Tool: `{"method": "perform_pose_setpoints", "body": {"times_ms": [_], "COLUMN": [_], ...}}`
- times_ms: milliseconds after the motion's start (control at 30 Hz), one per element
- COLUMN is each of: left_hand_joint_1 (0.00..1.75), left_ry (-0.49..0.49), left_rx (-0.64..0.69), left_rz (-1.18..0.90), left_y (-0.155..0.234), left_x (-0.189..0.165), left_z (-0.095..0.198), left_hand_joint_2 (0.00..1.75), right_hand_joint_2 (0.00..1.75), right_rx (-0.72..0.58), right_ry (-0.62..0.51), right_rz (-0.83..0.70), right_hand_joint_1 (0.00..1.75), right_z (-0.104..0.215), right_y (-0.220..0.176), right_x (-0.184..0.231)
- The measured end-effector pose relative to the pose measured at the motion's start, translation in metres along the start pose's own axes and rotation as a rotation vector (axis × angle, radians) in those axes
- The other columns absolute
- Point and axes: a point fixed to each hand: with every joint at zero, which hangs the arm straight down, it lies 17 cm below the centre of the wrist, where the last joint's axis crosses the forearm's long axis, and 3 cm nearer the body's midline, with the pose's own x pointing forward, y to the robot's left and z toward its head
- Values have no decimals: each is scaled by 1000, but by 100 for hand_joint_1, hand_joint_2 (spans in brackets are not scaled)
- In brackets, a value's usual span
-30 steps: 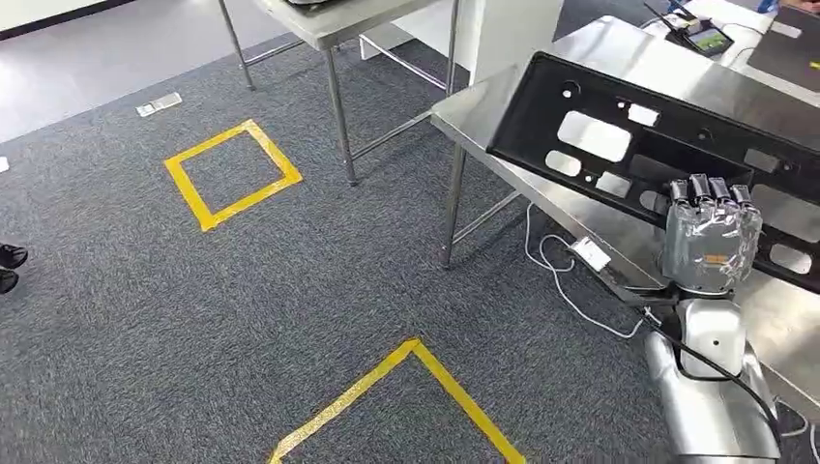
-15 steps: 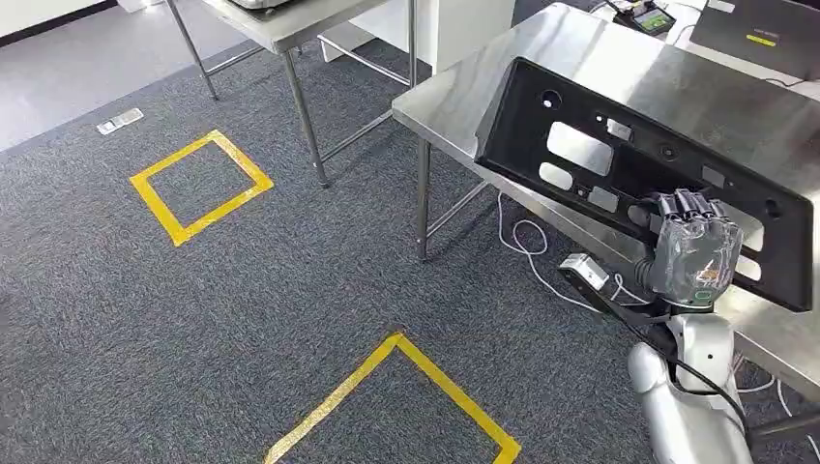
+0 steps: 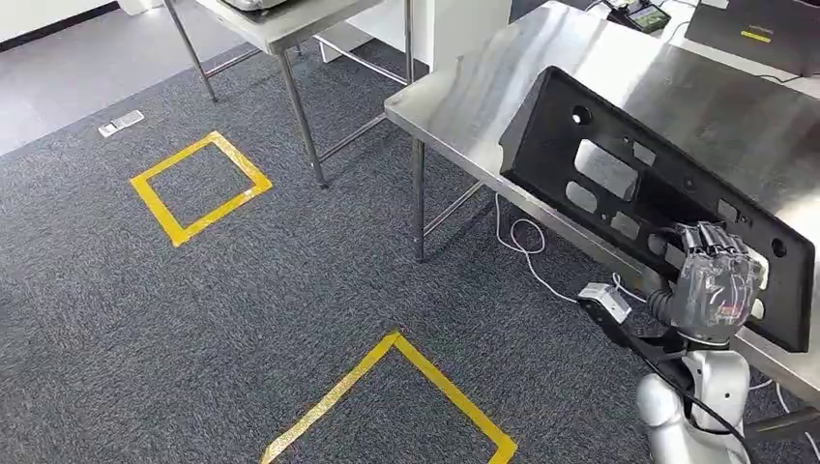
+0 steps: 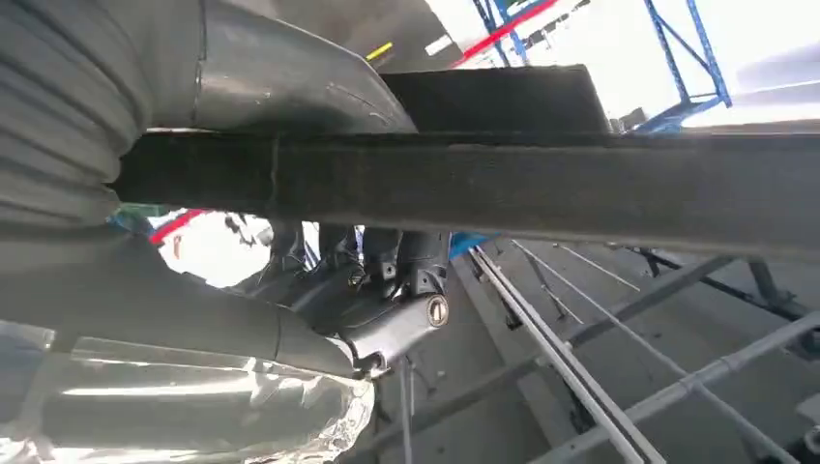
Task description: Take the parts from the cabinet and place them on the table.
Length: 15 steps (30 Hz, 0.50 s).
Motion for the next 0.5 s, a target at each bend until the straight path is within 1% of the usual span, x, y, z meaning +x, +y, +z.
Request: {"method": "perform_pose_setpoints", "body": {"times_ms": [267,500], "left_hand_joint_1": [0,0], "left_ry": [-4,-4], "left_rx": [-4,9], "left_rz": [9,8], "left_y": [0,5], "left_x": [1,0], "left_z": [0,0], "left_hand_joint_2": [175,175], "right_hand_joint_2": [175,175], "right_rx": [-3,-1], "right_ry": [4,6], "right_rz": [2,0], "right_hand_joint_1": [175,175], "right_z": [5,7], "right_y": [-8,-9], "right_x": [-10,-11]}}
